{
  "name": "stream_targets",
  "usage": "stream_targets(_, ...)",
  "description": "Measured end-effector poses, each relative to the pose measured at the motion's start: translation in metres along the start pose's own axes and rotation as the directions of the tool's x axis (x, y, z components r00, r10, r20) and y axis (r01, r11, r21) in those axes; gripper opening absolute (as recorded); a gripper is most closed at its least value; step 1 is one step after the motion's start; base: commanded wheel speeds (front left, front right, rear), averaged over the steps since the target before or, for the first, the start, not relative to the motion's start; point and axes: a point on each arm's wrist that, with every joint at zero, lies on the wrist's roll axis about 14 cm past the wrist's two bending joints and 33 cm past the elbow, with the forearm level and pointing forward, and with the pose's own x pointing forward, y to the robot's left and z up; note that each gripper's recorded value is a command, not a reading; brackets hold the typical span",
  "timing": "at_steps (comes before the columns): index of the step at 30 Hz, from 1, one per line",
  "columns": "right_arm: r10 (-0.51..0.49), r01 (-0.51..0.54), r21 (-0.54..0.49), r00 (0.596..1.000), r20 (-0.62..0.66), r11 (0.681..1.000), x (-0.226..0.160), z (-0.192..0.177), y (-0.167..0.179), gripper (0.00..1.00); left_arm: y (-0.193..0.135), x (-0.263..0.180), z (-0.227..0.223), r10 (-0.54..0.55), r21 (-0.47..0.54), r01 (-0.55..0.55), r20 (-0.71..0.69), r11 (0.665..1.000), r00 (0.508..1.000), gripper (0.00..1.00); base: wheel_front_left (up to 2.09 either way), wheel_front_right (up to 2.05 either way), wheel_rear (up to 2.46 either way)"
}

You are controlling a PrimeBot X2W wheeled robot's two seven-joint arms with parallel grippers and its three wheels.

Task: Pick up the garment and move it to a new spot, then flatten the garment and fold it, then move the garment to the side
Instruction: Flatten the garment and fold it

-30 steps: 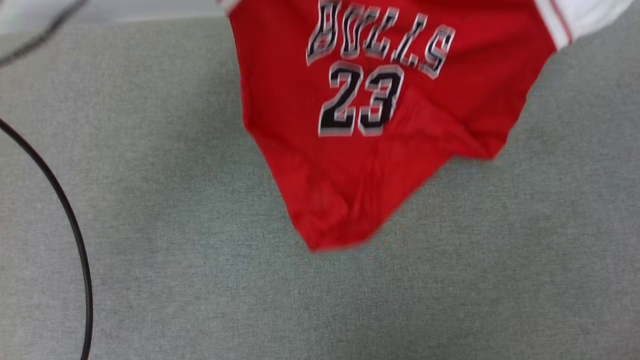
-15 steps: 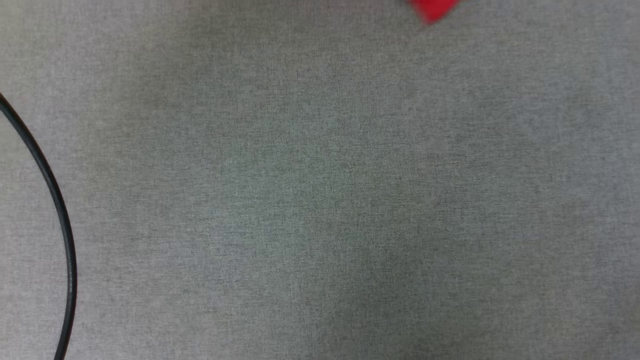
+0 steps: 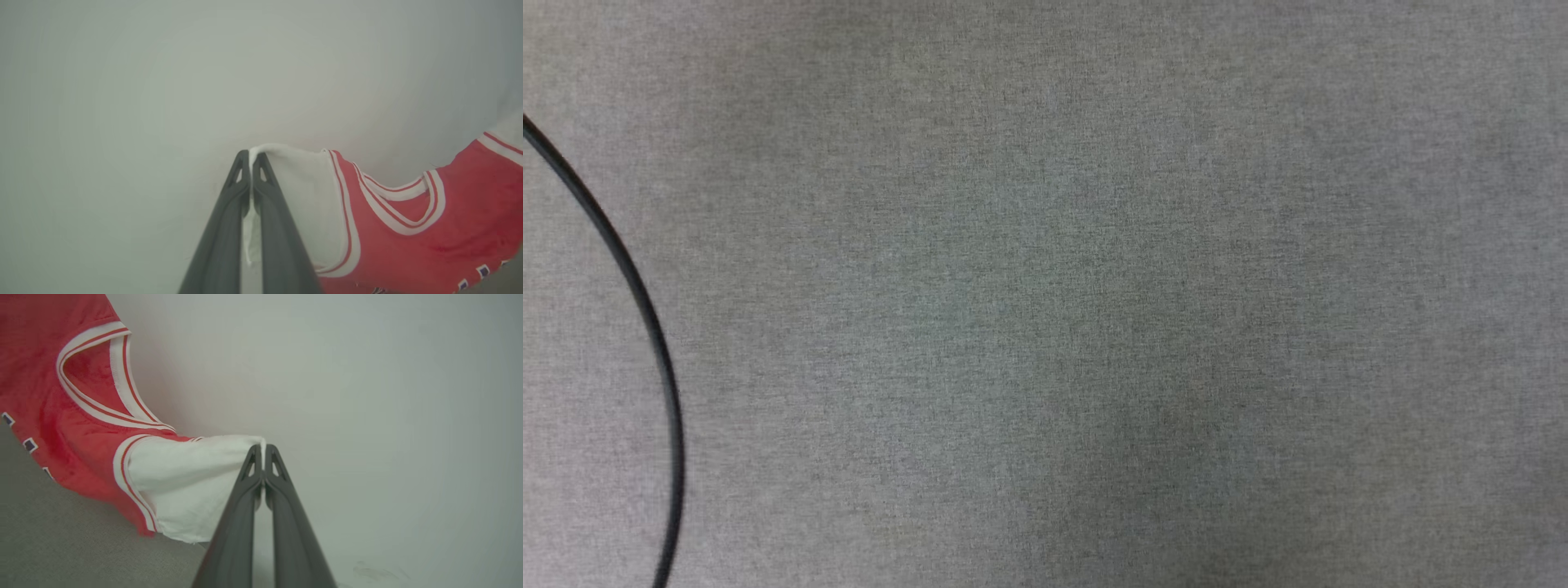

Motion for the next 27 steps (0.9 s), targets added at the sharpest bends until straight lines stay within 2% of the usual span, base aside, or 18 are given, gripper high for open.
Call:
stream_targets(5,0.107,-0.102,0.074,0.993,-0.06,0.992,-0.007,-0.046,0.051,0.0,-0.016,-0.02,-0.048,-0.022,-0.081,0.018,-0.047,0.997,0.999,0.0,0.0,0.0,0.0)
stream_targets(12,0.218,-0.2,0.19,0.973,-0.081,0.961,-0.043,-0.081,0.11,0.0,-0.042,-0.071,-0.106,-0.054,-0.194,0.028,-0.13,0.981,0.99,0.0,0.0,0.0,0.0)
stream_targets(16,0.292,-0.258,0.233,0.948,-0.125,0.938,-0.08,-0.109,0.145,0.0,-0.058,-0.115,-0.141,-0.07,-0.274,0.014,-0.195,0.962,0.978,0.0,0.0,0.0,0.0)
stream_targets(21,0.355,-0.294,0.294,0.917,-0.181,0.909,-0.138,-0.139,0.174,0.0,-0.086,-0.191,-0.191,-0.092,-0.366,-0.032,-0.317,0.93,0.944,0.0,0.0,0.0,0.0)
stream_targets(27,0.369,-0.265,0.371,0.897,-0.243,0.89,-0.207,-0.166,0.184,0.0,-0.114,-0.279,-0.218,-0.102,-0.409,-0.095,-0.434,0.907,0.895,0.0,0.0,0.0,0.0)
